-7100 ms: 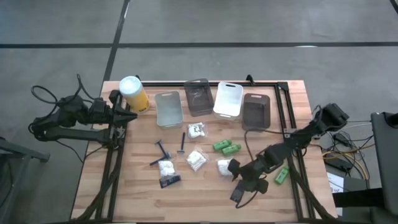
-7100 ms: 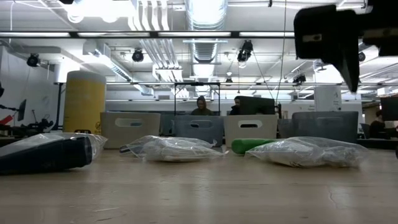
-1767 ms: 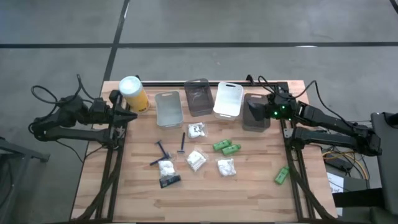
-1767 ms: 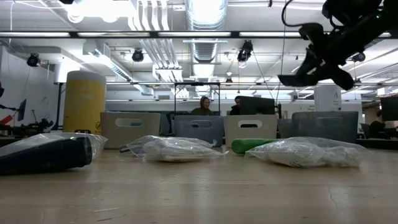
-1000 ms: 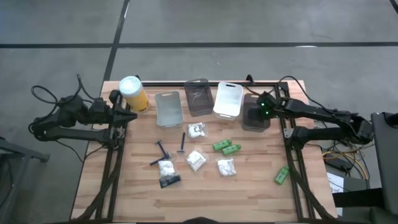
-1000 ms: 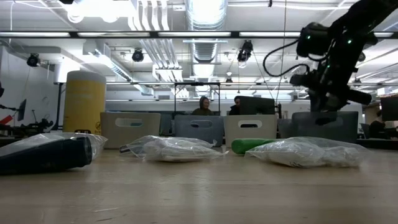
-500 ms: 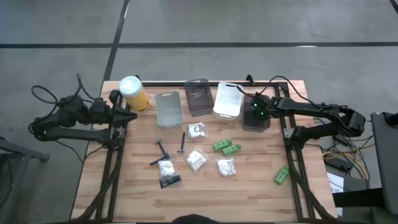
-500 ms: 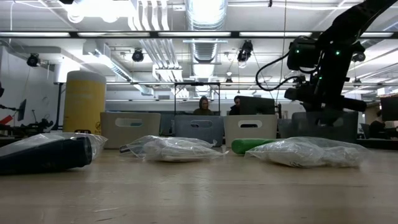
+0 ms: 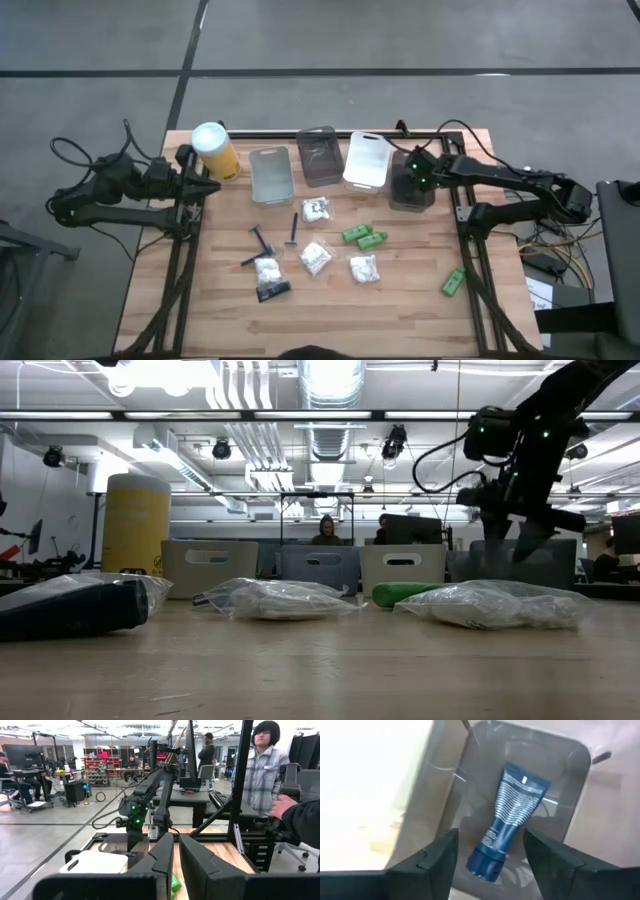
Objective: Pick & Place Travel size toiletries
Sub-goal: Put the white cotton pack into the white bin
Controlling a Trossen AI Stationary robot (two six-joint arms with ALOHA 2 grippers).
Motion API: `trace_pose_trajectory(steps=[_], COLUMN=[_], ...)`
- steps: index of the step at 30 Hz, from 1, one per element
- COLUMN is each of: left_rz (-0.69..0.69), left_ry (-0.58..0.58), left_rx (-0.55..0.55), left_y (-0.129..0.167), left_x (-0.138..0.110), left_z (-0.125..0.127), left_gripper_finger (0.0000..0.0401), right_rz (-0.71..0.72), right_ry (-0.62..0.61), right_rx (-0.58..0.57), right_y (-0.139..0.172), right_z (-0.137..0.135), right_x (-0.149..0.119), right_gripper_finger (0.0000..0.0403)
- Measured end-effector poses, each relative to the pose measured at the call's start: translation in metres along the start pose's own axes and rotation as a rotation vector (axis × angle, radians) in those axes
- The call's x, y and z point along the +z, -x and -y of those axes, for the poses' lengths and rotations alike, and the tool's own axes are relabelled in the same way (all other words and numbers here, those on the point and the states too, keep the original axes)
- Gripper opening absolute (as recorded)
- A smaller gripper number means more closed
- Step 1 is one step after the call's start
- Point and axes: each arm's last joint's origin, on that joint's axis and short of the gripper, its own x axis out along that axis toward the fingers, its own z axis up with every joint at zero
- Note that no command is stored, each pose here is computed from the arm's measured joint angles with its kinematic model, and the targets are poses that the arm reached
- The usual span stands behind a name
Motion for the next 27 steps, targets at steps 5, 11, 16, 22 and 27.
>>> trace_pose_trajectory(steps=[5,11,16,22,27], left_rz=[-0.001,0.0,0.0,0.0,0.0], left_ry=[0.0,0.0,0.0,0.0,0.0], left_rx=[0.0,0.0,0.0,0.0,0.0], left_y=[0.0,0.0,0.0,0.0,0.0], left_x=[0.0,0.0,0.0,0.0,0.0], left_z=[0.0,0.0,0.0,0.0,0.0], left_gripper_finger=[0.0035,0.0035,0.0035,0.0035,0.0035], right_rz=[0.037,0.066,0.058,0.079,0.089], right_ry=[0.006,0.062,0.087,0.157,0.215], right_rx=[0.042,0.072,0.083,0.166,0.235], right_y=[0.017,0.043,0.067,0.094,0.108], right_z=[-0.003,-0.008,-0.008,-0.013,-0.018], right_x=[0.006,0.015,0.013,0.003,-0.006], right_gripper_finger=[0.0229,0.0232,0.0219,0.02,0.0186])
